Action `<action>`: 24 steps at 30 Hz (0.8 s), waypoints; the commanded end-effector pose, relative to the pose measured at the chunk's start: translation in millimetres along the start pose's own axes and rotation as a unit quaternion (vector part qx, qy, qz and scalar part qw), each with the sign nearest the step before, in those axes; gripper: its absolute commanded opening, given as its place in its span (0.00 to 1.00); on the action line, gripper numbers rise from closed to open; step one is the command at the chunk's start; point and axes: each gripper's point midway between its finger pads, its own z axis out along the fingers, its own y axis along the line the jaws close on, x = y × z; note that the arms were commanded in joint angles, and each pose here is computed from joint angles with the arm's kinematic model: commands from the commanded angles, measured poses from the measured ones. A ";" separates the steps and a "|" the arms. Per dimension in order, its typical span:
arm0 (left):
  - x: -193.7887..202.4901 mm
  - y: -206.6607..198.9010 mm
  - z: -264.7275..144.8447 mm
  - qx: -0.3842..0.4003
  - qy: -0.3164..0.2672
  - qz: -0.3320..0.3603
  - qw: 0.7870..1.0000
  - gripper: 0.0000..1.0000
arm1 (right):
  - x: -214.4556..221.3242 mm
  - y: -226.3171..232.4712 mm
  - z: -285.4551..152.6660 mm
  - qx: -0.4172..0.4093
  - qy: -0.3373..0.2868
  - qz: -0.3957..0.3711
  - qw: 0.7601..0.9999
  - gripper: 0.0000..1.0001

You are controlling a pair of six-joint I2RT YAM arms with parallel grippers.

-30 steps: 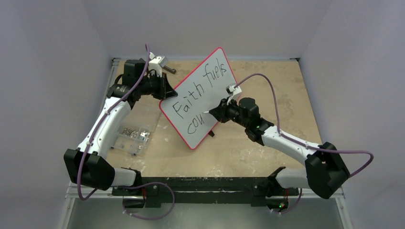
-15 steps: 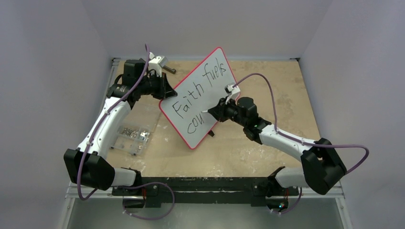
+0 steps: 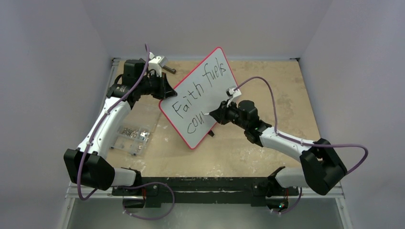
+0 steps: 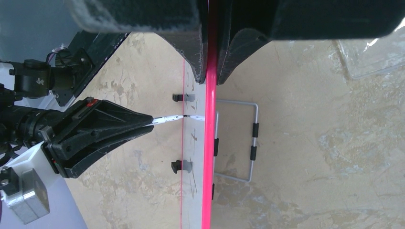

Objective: Write a sentence on the whiteboard

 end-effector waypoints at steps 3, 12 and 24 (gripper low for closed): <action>-18.0 16.3 -6.5 -0.046 -0.034 0.033 0.998 0.00 | 22.9 -13.9 -4.5 0.023 0.021 0.005 0.999 0.00; -17.7 16.6 -6.2 -0.046 -0.034 0.033 0.998 0.00 | 18.3 -11.2 -7.1 0.021 0.018 0.003 1.000 0.00; -18.0 16.1 -6.8 -0.046 -0.035 0.034 0.998 0.00 | -14.7 -0.8 -2.1 0.015 -0.005 -0.012 1.000 0.00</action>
